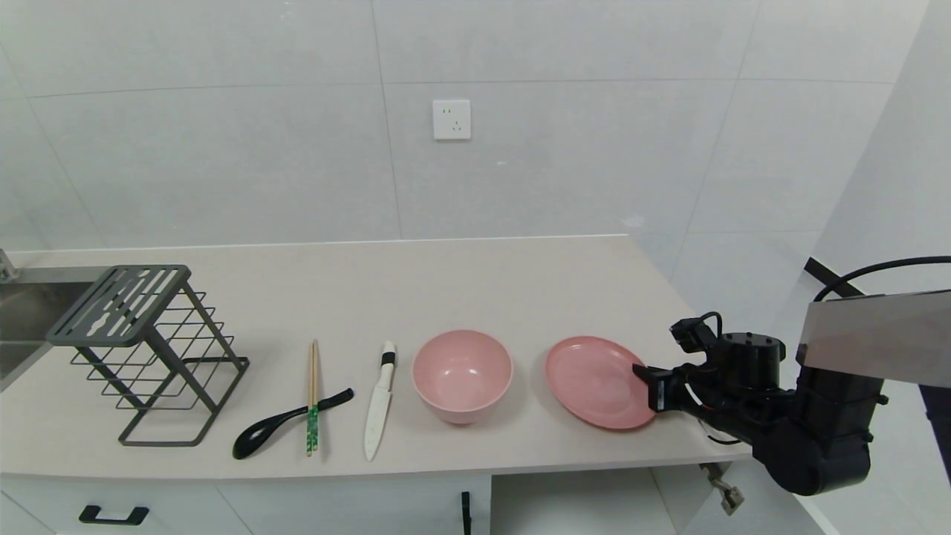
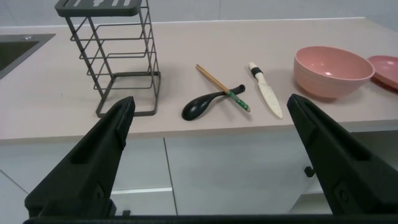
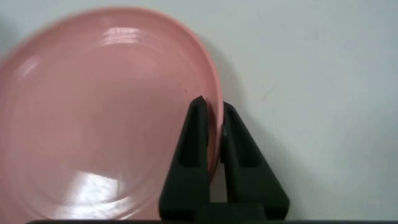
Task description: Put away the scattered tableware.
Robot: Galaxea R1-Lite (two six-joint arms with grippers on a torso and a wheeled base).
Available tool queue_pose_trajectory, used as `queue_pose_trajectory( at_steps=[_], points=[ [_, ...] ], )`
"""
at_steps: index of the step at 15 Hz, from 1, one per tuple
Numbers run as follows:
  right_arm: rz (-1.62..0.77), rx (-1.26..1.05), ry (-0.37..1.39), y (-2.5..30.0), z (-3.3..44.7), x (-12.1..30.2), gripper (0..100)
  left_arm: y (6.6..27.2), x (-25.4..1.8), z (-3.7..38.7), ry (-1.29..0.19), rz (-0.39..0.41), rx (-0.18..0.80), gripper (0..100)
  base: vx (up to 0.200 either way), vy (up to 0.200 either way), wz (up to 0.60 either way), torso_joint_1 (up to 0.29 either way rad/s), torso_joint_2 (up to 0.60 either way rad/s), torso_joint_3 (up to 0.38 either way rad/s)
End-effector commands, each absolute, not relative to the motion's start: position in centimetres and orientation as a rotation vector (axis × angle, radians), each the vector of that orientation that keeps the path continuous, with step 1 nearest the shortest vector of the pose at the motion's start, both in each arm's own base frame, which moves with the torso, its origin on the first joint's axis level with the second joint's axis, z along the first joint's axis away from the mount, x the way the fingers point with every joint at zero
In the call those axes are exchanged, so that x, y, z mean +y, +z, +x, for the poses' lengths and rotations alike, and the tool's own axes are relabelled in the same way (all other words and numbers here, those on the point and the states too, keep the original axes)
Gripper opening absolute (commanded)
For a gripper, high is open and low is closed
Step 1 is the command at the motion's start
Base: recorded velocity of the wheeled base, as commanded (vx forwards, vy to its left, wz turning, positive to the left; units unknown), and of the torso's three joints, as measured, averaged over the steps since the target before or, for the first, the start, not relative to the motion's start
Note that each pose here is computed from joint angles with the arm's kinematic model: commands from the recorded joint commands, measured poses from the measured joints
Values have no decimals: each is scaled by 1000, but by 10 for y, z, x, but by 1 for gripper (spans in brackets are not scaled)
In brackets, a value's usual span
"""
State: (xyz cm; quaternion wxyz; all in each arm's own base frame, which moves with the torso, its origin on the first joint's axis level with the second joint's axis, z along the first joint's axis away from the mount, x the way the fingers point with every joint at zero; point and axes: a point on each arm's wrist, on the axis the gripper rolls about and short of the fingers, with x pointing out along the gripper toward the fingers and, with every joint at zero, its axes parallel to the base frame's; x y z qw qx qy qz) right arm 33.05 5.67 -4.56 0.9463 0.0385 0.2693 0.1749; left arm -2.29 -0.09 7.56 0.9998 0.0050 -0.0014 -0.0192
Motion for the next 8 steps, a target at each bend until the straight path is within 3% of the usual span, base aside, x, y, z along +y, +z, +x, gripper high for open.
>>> queue_pose_trajectory(
  at_steps=[1,8],
  points=[
    [79,552,349,-45,331,54,0,76,-1,-23,-38,11,-2,100,0,0,0,0,0,0],
    [306,364,296,1,338,46,0,76,-1,-23,-40,11,-2,100,0,0,0,0,0,0]
  ],
)
